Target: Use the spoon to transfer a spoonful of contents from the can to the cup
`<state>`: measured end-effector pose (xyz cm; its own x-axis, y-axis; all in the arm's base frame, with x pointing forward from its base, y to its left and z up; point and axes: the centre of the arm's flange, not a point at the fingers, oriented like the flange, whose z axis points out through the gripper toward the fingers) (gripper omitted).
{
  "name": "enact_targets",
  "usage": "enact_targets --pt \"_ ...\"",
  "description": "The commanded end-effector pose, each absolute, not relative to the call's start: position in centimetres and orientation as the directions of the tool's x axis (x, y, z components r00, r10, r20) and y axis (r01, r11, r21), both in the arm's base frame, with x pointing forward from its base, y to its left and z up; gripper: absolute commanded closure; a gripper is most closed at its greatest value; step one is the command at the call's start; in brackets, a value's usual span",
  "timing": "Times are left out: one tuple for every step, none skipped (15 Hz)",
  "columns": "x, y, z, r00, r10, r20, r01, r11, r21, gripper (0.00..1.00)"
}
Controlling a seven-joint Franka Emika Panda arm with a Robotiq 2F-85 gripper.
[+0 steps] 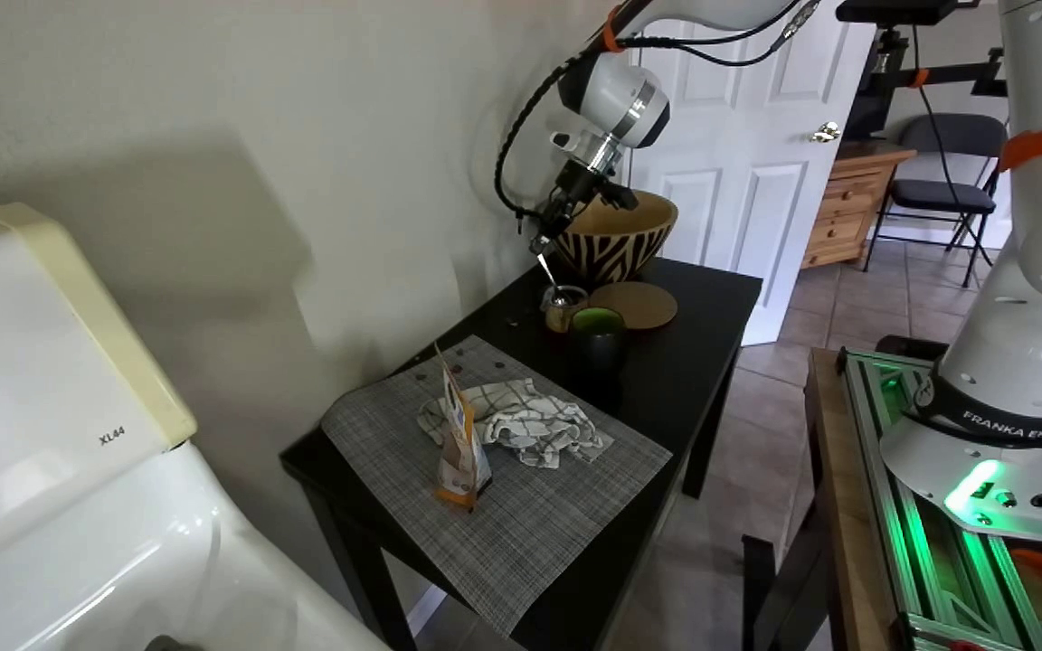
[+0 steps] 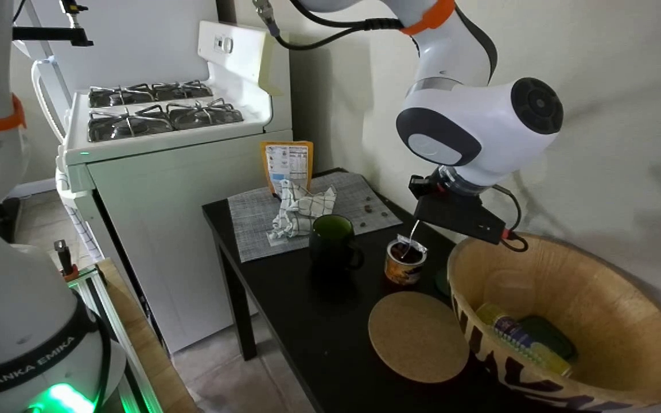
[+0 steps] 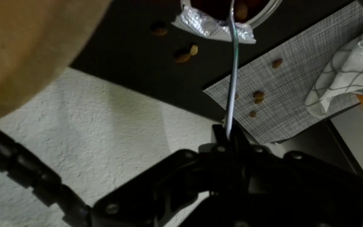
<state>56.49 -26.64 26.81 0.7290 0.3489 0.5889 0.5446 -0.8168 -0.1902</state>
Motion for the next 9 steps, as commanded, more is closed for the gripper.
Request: enact_targets --pt "55.2 -23.8 27.0 0.708 0.329 0.626 0.559 -0.802 -0.211 0.98" --pt "55.3 -23.3 27.0 0.703 0.326 0.632 0.561 -0.800 -0.212 0.98" --pt "55.4 -22.7 27.0 0.697 0.324 0.640 0.566 -0.796 -0.213 0.98" --pt "55.4 -22.3 27.0 0.692 0.322 0.646 0.569 -0.793 -0.215 0.98" --pt "55.6 -21.9 27.0 0.687 0.320 0.653 0.573 -0.791 -0.215 0.98" --pt "55.7 -21.9 27.1 0.681 0.320 0.659 0.575 -0.791 -0.210 0.98" --pt "55.8 -21.9 27.3 0.677 0.317 0.664 0.575 -0.791 -0.209 0.98" --pt "55.8 -22.2 27.6 0.675 0.313 0.668 0.572 -0.794 -0.205 0.98" --pt "55.8 -22.6 28.0 0.675 0.309 0.670 0.568 -0.798 -0.204 0.98"
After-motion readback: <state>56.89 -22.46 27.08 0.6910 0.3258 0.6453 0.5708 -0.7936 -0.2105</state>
